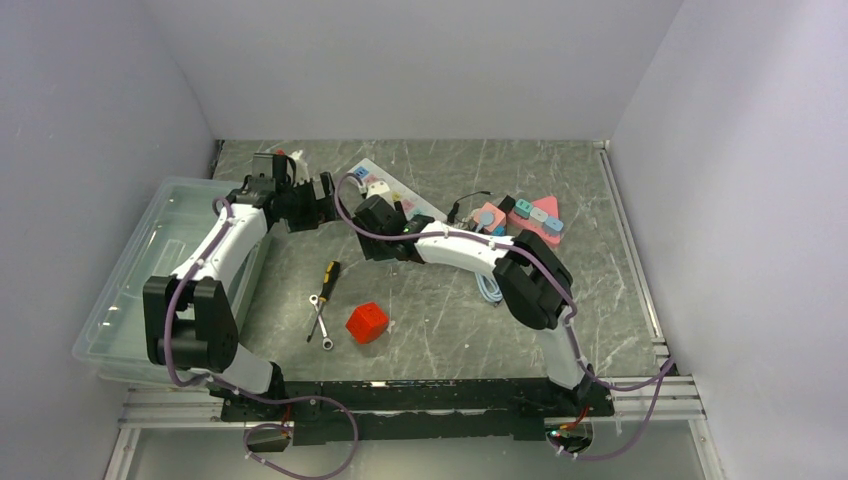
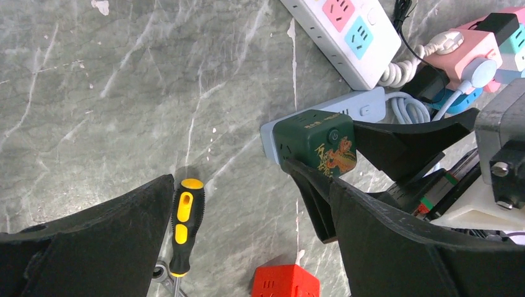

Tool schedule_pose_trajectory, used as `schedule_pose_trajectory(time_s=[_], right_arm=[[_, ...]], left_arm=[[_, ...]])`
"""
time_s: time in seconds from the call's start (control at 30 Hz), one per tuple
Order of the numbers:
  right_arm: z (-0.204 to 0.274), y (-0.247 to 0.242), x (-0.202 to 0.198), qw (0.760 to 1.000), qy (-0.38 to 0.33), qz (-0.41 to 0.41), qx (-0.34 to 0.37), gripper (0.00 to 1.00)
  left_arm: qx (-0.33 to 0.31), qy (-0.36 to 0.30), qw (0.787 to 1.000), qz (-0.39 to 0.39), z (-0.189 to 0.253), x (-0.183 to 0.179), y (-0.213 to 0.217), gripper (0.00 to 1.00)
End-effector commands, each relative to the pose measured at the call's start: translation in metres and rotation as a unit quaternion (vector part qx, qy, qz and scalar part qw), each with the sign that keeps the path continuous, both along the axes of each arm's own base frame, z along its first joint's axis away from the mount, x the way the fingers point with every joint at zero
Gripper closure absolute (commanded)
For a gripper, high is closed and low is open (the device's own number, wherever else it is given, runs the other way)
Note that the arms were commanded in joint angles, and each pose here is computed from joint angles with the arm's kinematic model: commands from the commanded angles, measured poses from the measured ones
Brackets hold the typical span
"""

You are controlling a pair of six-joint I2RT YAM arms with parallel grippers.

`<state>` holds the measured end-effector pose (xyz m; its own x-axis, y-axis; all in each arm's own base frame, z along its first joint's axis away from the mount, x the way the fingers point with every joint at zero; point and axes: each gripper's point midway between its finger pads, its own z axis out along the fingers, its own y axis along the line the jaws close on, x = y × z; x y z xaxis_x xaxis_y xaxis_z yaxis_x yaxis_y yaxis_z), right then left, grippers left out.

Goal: Pull the plug off the socket
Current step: Remove the plug from the socket.

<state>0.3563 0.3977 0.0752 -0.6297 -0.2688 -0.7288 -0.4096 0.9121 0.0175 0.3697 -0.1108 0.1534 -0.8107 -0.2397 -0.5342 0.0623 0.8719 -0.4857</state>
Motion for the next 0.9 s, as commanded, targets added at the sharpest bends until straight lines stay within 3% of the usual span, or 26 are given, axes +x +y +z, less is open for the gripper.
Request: schedule_pose_trajectory(time_s=[0.0, 0.13, 0.23, 0.57, 0.87], right_arm=[[0.008, 0.000, 0.001, 0.999, 0.010, -0.007, 0.049, 0.64], [0.015, -0.009, 0.002, 0.993, 0.034, -0.016, 0.112, 0.90], [0.021, -0.016, 0.005, 0.988, 0.040, -0.021, 0.148, 1.00], [0.036, -0.026, 0.010, 0.985, 0.014, -0.030, 0.171, 1.00], [0.080, -0.049, 0.018, 0.968, -0.065, -0.089, 0.226, 1.00]], left_arm=[[-0.018, 0.000, 1.000, -0.004, 0.003, 0.005, -0.005, 0.00], [-0.028, 0.009, 1.000, -0.007, -0.001, 0.005, -0.008, 0.01], [-0.036, 0.013, 0.999, -0.012, -0.003, 0.005, -0.011, 0.01], [-0.079, 0.046, 0.995, -0.035, -0.016, 0.002, -0.027, 0.04], [-0.128, 0.056, 0.988, -0.070, -0.015, -0.004, -0.046, 0.07]])
